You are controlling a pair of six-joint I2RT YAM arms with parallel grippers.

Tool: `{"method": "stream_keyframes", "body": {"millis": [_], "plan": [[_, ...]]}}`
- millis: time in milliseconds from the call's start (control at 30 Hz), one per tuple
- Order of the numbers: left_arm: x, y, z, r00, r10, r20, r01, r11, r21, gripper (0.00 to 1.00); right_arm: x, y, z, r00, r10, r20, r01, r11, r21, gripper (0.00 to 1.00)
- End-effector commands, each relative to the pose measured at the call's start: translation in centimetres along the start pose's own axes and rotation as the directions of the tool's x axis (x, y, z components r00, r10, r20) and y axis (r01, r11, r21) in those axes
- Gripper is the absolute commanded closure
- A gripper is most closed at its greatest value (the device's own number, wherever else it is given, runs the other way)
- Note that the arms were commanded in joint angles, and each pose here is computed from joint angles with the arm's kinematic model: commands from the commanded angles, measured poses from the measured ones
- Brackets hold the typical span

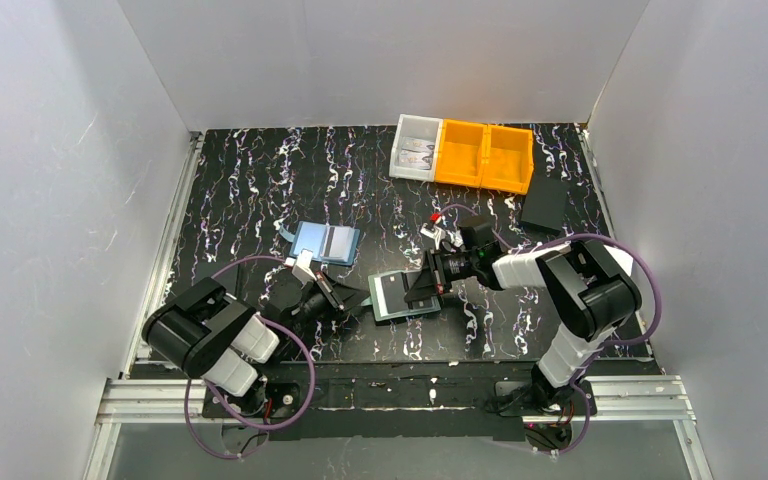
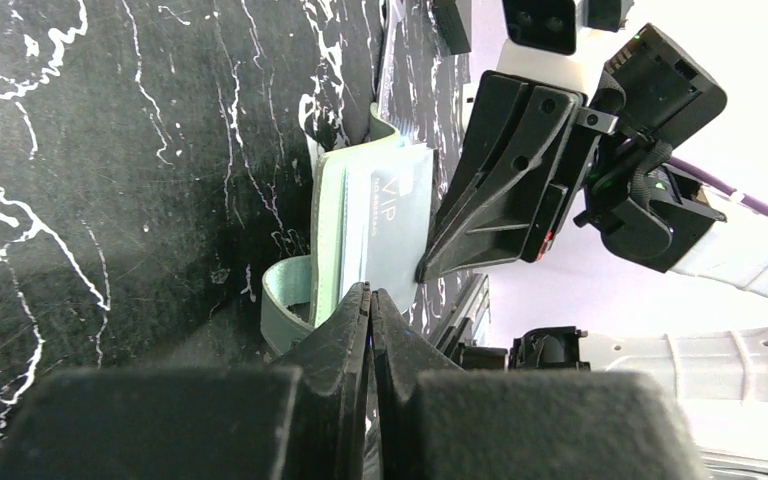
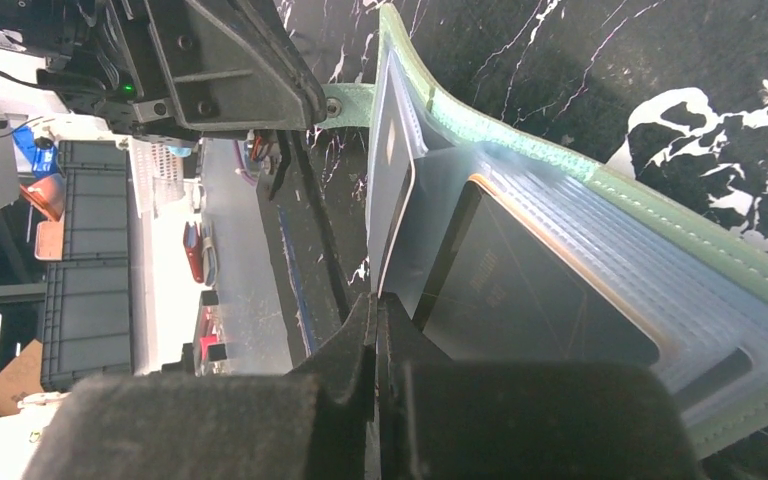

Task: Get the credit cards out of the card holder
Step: Remove the credit card from the card holder.

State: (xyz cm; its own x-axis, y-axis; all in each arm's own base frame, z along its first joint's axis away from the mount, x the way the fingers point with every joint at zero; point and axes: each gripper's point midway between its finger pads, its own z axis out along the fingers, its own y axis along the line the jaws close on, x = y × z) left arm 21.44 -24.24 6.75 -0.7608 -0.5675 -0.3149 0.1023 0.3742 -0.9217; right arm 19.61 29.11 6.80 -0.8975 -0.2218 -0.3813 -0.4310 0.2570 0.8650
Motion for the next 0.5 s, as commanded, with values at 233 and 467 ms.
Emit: {"method": "stream_keyframes", "body": {"millis": [233, 467], "plan": [[-0.18, 0.38, -0.3, 0.999, 0.051, -0.006, -0.051, 0.999, 0.011, 1.0, -1.03, -0.43, 0.47, 0.999, -0.052, -0.004, 0.052, 0.999, 0.0, 0.99], [0.0, 0.59, -0.41, 0.998, 0.054, -0.017, -0.054, 0.999, 0.007, 1.0, -0.98, -0.87, 0.19, 0.996, -0.087, -0.011, 0.088, 0.995, 0.043, 0.99]]}}
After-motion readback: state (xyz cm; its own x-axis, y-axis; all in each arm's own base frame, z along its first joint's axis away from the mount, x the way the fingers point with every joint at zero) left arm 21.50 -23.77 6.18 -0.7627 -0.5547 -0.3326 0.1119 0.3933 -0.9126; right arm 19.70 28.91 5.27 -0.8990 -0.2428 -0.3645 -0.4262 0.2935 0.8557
